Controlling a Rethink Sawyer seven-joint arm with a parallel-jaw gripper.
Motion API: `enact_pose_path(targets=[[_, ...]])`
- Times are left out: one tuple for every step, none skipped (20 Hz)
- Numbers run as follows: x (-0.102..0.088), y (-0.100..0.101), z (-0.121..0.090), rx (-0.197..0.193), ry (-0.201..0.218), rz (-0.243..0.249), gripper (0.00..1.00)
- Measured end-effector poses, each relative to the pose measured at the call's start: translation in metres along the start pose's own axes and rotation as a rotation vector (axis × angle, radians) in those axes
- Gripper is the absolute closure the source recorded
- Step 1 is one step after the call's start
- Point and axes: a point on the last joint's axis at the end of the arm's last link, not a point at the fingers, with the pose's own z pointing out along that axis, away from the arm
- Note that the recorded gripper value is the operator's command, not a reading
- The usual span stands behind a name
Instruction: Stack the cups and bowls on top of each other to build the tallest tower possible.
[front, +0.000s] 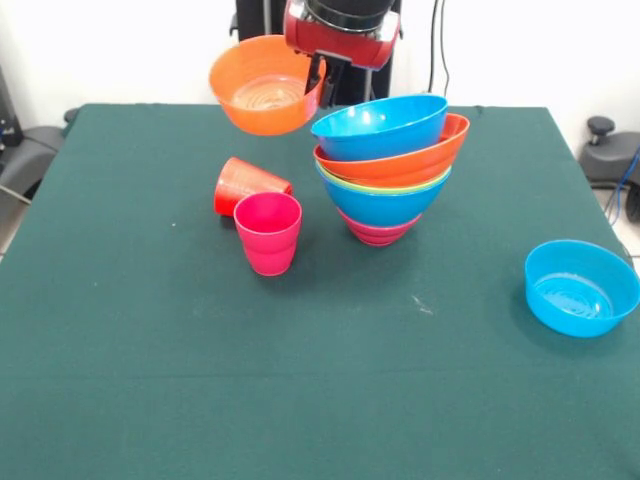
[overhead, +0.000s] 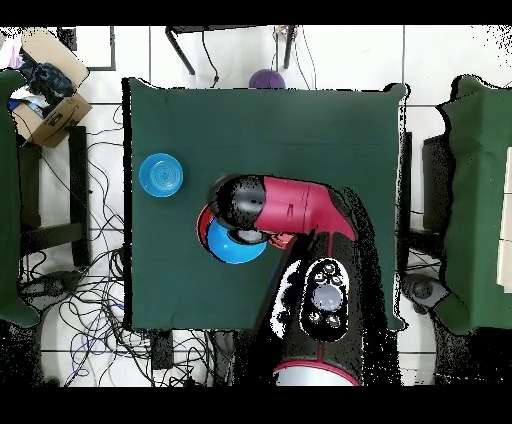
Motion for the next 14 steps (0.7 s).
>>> enact_pose_path(targets=[[0.000,0.000,-0.003,0.001,0.005,0.001,1.00],[-0.001,0.000,-0.006,0.001,0.009,0.002,1.00],[-0.002,0.000,-0.009,0.001,0.013,0.004,1.00],[-0.003,0.000,-0.012,0.000,0.015,0.006,1.00],[-0.004,0.000,-0.015,-0.001,0.015,0.008,1.00],[-0.005,-0.001,-0.019,-0.004,0.015,0.011,1.00],[-0.007,-0.001,-0.023,-0.007,0.014,0.014,1.00],[-0.008,-0.001,-0.025,-0.008,0.014,0.016,1.00],[-0.010,-0.001,-0.027,-0.010,0.014,0.018,1.00],[-0.011,-0.001,-0.030,-0.012,0.014,0.020,1.00],[-0.013,-0.001,-0.032,-0.013,0.015,0.021,1.00],[-0.015,-0.001,-0.036,-0.016,0.017,0.024,1.00],[-0.017,-0.001,-0.037,-0.017,0.017,0.026,1.00],[-0.019,-0.001,-0.040,-0.020,0.016,0.028,1.00]])
